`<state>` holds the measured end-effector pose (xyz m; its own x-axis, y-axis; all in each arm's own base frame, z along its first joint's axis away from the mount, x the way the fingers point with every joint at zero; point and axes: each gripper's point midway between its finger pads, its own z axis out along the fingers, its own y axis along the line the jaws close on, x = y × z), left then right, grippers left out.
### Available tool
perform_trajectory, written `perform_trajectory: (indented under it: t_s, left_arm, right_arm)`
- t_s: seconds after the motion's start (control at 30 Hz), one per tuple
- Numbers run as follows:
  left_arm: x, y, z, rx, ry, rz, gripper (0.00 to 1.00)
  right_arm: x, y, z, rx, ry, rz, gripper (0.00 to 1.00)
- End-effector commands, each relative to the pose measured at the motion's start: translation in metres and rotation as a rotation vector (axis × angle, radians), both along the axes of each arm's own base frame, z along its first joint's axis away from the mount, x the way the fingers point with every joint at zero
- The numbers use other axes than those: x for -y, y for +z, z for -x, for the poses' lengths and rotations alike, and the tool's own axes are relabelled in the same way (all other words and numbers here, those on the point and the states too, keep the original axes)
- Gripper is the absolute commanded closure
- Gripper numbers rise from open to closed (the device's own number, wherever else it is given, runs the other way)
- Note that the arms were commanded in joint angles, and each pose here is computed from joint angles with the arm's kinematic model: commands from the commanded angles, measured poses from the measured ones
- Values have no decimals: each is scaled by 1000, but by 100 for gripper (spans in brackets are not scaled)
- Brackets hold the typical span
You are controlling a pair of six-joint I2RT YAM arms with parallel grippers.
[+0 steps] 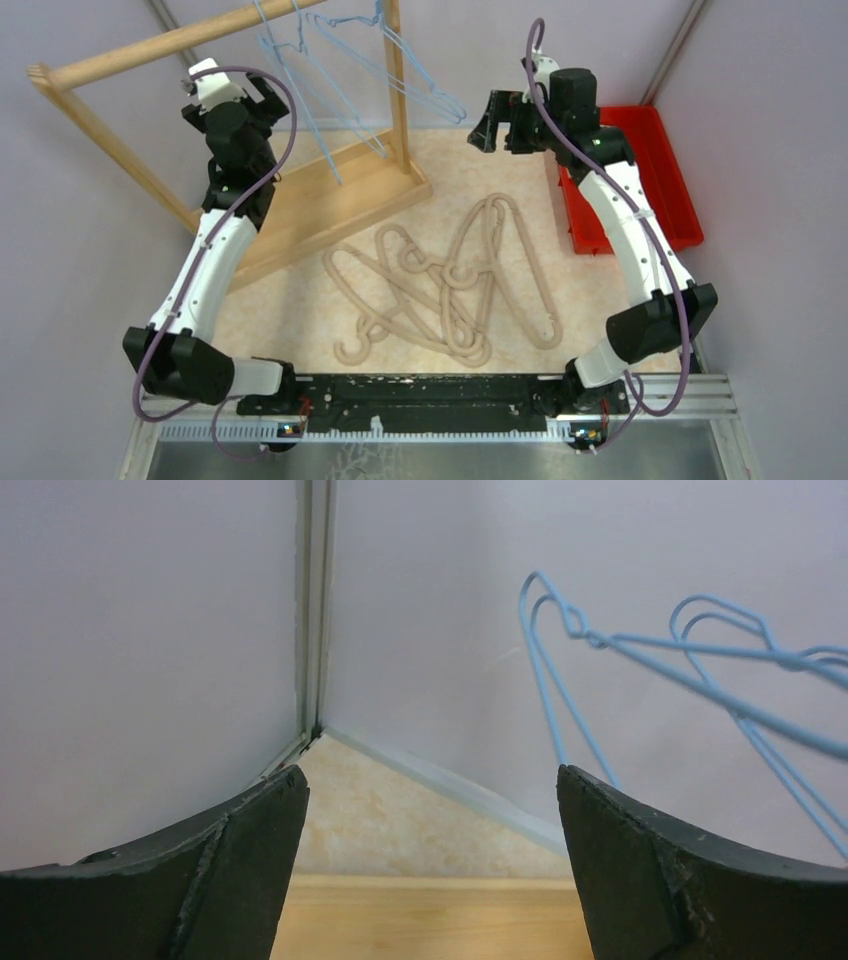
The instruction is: Organize the hangers
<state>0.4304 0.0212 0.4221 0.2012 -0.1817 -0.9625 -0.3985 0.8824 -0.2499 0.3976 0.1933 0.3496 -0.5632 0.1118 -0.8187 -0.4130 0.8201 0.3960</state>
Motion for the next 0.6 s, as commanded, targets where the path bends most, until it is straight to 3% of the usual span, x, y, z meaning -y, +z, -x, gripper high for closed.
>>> perform_trajectory:
  t_s: [0.0, 0.3, 0.57]
  left_arm:
    - [10, 45, -16, 155, -40, -10, 0]
    - [36, 59, -46, 154, -100, -74, 0]
    - [77, 51, -88, 56, -247, -162, 0]
  right_arm:
    - [12, 19, 7, 82, -40, 12, 5]
    - [16, 7, 12, 57, -46, 30, 5]
    - [19, 10, 19, 57, -57, 18, 5]
